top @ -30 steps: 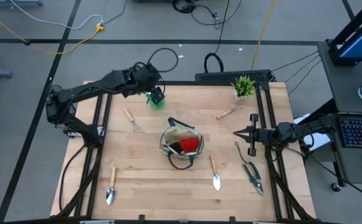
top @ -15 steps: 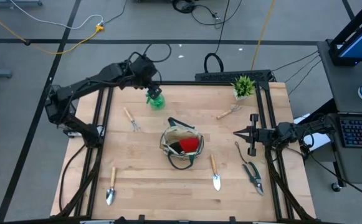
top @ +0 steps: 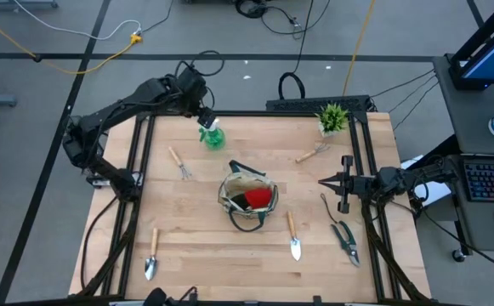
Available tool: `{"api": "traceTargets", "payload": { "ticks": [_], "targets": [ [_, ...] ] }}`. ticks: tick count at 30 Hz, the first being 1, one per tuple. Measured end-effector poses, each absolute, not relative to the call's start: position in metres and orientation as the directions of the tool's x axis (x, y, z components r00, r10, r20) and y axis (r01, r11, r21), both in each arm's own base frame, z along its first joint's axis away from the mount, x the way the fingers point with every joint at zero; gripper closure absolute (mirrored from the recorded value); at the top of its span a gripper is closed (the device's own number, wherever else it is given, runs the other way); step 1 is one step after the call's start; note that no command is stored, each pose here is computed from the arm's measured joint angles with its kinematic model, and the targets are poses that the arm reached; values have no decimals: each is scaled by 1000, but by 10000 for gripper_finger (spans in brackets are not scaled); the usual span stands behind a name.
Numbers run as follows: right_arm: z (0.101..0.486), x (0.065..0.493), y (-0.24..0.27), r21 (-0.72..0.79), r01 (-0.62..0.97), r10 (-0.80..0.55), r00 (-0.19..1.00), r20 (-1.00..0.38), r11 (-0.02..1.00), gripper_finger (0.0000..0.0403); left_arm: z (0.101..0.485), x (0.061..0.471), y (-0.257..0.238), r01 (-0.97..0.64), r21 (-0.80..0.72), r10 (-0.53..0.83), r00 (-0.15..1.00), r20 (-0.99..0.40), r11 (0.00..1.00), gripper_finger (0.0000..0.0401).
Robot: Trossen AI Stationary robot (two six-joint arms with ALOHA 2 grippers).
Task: Pick & Place Garden tools in Gardening bag
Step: Put the green spray bottle into the gardening bag
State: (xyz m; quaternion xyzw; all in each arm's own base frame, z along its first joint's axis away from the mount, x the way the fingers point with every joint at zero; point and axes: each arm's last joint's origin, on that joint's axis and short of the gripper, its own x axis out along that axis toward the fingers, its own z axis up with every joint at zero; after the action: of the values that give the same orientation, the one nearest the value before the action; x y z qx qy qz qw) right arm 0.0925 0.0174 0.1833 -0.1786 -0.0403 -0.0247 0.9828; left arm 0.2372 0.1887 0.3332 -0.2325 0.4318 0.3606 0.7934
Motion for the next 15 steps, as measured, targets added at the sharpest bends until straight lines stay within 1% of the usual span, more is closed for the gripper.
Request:
{"api": "traceTargets", "payload": {
  "ticks": [3, 7, 15],
  "targets": [
    [183, 93, 17, -349, 63, -34, 996, 88, 935, 394, 324, 243, 194, -763, -74, 332, 364, -870, 642, 134],
    [183, 92, 17, -349, 63, -34, 996, 88, 935, 394, 308, 252, 201, -754, -61, 297, 331, -896, 654, 134],
    [183, 93, 17, -349, 64, -35, 996, 88, 935, 394, 288, 261, 210, -758, -24, 281, 270, -921, 652, 134]
  ]
}}
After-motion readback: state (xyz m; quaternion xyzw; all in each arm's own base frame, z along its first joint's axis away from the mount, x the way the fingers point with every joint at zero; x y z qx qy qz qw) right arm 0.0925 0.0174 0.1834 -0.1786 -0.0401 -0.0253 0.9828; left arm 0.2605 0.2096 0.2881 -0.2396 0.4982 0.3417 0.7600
